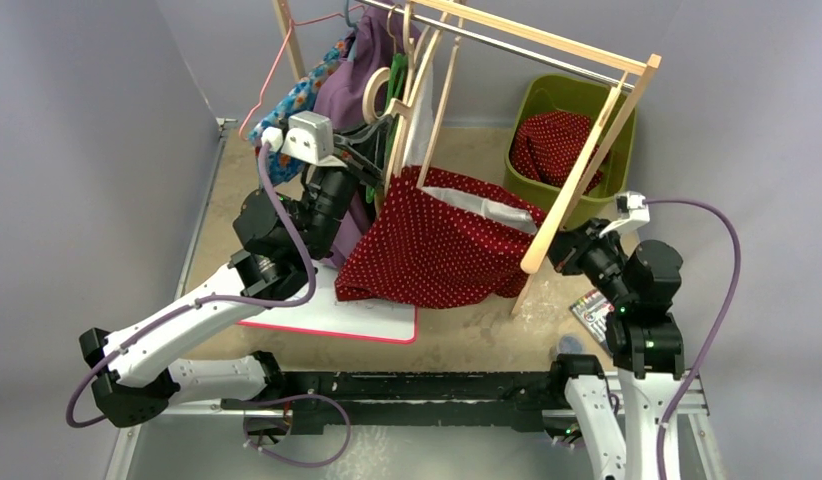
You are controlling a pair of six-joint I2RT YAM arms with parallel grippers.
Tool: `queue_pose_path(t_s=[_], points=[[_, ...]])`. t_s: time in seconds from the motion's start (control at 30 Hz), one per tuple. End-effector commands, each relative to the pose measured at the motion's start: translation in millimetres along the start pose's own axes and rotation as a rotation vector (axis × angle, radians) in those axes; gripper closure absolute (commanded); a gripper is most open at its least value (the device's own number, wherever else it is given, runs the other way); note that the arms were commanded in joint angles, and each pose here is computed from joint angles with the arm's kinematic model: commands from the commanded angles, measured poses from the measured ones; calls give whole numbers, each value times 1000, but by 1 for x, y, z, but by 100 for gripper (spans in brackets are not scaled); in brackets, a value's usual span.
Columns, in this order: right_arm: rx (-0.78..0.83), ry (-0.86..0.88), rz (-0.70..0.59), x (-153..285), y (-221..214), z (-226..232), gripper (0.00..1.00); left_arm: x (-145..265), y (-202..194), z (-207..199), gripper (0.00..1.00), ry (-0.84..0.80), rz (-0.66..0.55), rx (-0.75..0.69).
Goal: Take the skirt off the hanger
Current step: Remove the skirt from the hanger, then place the skirt in the bin.
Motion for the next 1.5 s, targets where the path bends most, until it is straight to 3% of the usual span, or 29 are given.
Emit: queue_pose_path(t_s=[0.0,0.33,0.73,1.07,1.47], points=[[-1,0,-84,21,16,18,100,-5,32,14,100,106,-140,98],[-42,-1,-363,71,54,53,100,-12,24,9,100,104,-98,71],[61,-324,-560,97,83,21,100,-8,18,10,100,70,-23,-44],[94,-602,-603,67,132,-5,100,-3,-9,1,100,22,32,-49],[50,-659,-627,10,176,-15,100,-5,-12,-5,100,-8,43,-28]])
Point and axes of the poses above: each gripper's point midway between its finger pads, its own x axis back along the fingers, its own z axis along the line the jaws close on, y = z × x, the point moved 5 cm from there along x, back along the fingers, and after that the axes turned 10 degrees about -x, right-handed, at the moved point
